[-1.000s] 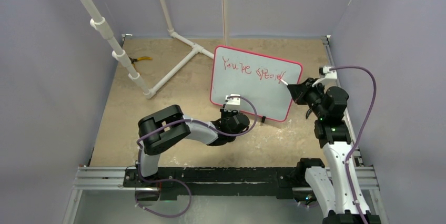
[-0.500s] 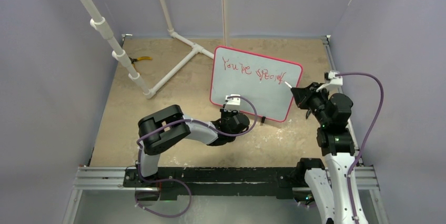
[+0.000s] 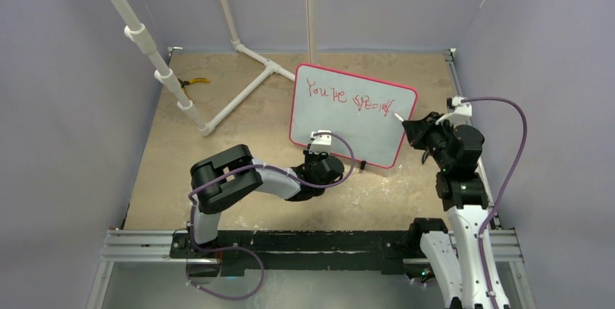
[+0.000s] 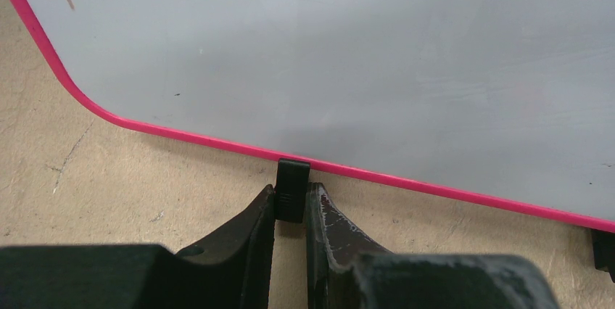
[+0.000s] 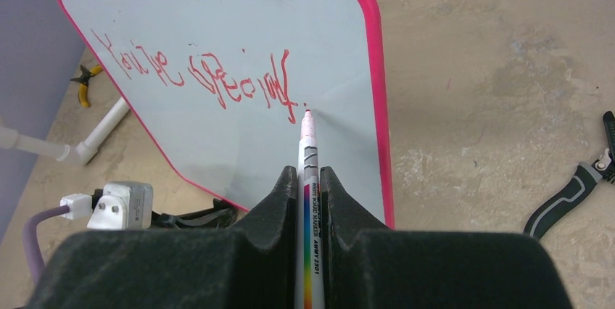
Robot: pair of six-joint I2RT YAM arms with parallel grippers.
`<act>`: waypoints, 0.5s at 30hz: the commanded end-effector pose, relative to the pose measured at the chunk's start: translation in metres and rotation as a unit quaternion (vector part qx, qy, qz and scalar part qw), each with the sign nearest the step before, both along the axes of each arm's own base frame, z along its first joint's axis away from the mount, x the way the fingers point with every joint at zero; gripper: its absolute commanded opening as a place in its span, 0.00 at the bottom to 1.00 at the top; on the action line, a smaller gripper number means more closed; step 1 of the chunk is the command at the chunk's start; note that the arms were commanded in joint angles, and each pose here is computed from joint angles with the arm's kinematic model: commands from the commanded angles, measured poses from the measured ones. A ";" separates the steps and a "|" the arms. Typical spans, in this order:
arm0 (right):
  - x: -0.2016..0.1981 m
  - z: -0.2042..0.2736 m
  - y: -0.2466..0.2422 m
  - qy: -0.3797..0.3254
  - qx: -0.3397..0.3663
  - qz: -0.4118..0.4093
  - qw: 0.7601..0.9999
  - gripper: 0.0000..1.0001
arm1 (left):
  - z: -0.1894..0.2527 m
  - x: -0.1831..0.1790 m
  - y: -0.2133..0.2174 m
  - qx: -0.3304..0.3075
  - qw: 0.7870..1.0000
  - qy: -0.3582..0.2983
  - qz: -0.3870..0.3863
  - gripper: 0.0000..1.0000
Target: Write a sentence on the whiteboard
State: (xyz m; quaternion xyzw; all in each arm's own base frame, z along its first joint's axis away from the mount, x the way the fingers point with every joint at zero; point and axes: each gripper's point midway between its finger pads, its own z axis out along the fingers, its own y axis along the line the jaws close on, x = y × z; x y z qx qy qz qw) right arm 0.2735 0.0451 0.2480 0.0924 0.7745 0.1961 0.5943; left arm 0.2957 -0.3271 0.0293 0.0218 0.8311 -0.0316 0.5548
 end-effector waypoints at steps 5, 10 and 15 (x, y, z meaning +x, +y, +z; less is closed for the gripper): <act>0.007 0.020 -0.001 -0.031 -0.002 -0.003 1.000 0.00 | 0.022 0.008 0.008 -0.026 0.999 -0.028 0.032 0.00; 0.009 0.017 -0.005 -0.021 0.000 -0.015 1.000 0.00 | 0.023 0.008 0.008 -0.028 0.999 -0.030 0.034 0.00; 0.008 0.015 -0.007 -0.010 0.002 -0.024 1.000 0.00 | 0.024 0.008 0.008 -0.029 0.999 -0.030 0.034 0.00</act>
